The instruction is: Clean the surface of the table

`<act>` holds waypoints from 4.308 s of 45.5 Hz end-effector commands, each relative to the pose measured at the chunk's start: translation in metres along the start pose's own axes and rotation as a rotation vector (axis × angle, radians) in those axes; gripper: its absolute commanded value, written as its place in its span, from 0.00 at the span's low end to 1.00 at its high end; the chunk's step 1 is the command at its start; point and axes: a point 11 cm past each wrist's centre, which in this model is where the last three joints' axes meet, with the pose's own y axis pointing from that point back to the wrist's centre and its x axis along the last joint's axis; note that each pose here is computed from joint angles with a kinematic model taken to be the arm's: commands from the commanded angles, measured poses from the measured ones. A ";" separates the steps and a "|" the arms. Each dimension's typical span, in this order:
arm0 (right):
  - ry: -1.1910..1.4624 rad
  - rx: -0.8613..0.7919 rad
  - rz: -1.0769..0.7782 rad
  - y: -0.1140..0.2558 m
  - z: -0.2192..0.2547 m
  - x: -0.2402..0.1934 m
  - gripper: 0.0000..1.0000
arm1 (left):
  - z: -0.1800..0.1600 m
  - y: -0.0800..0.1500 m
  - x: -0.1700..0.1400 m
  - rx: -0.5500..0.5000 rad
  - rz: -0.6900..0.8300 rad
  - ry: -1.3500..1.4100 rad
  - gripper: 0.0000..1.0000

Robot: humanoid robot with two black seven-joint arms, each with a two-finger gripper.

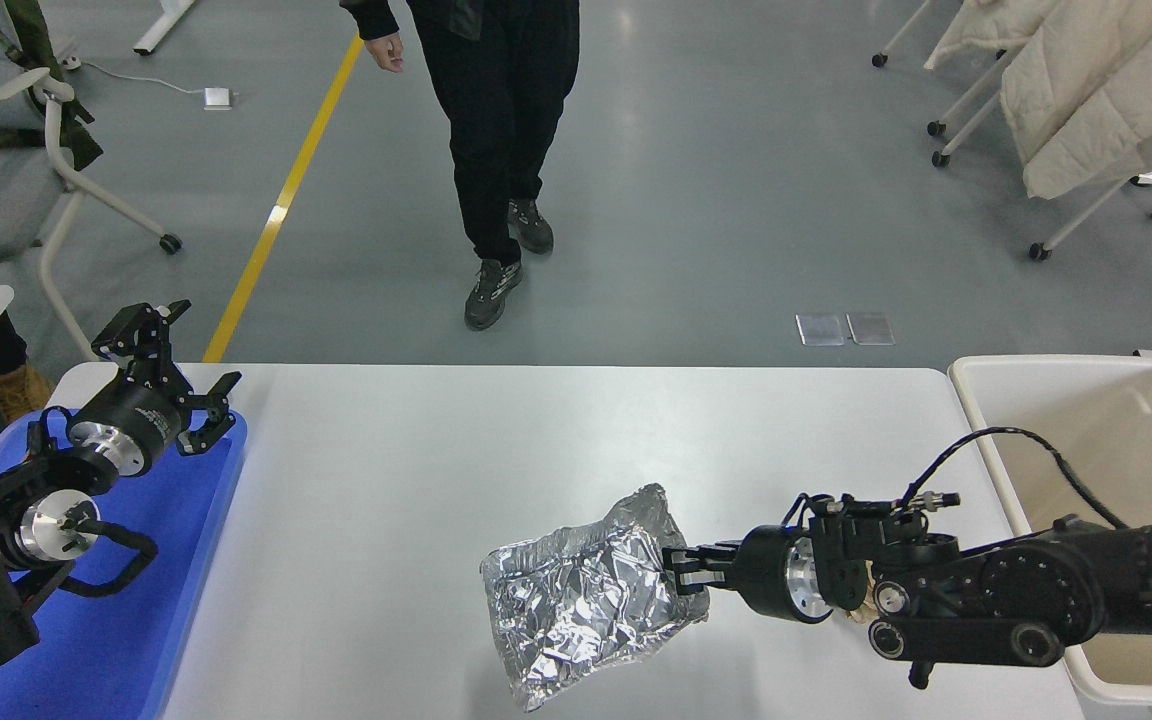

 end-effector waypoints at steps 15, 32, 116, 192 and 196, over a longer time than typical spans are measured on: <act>-0.074 -0.029 -0.017 0.101 -0.006 0.087 0.00 | 0.000 0.000 0.000 0.000 0.001 0.001 1.00; -0.104 -0.079 0.059 0.151 0.007 0.127 0.00 | 0.000 0.000 0.000 0.001 0.000 -0.001 1.00; -0.733 -0.851 0.612 0.211 0.313 0.053 0.00 | 0.000 0.000 0.000 0.001 0.000 -0.001 1.00; -0.927 -1.085 0.864 0.175 0.353 -0.018 0.38 | 0.000 0.000 0.000 0.001 0.000 -0.001 1.00; -0.926 -1.086 0.891 0.177 0.353 -0.014 1.00 | 0.000 0.000 0.000 -0.001 -0.001 -0.001 1.00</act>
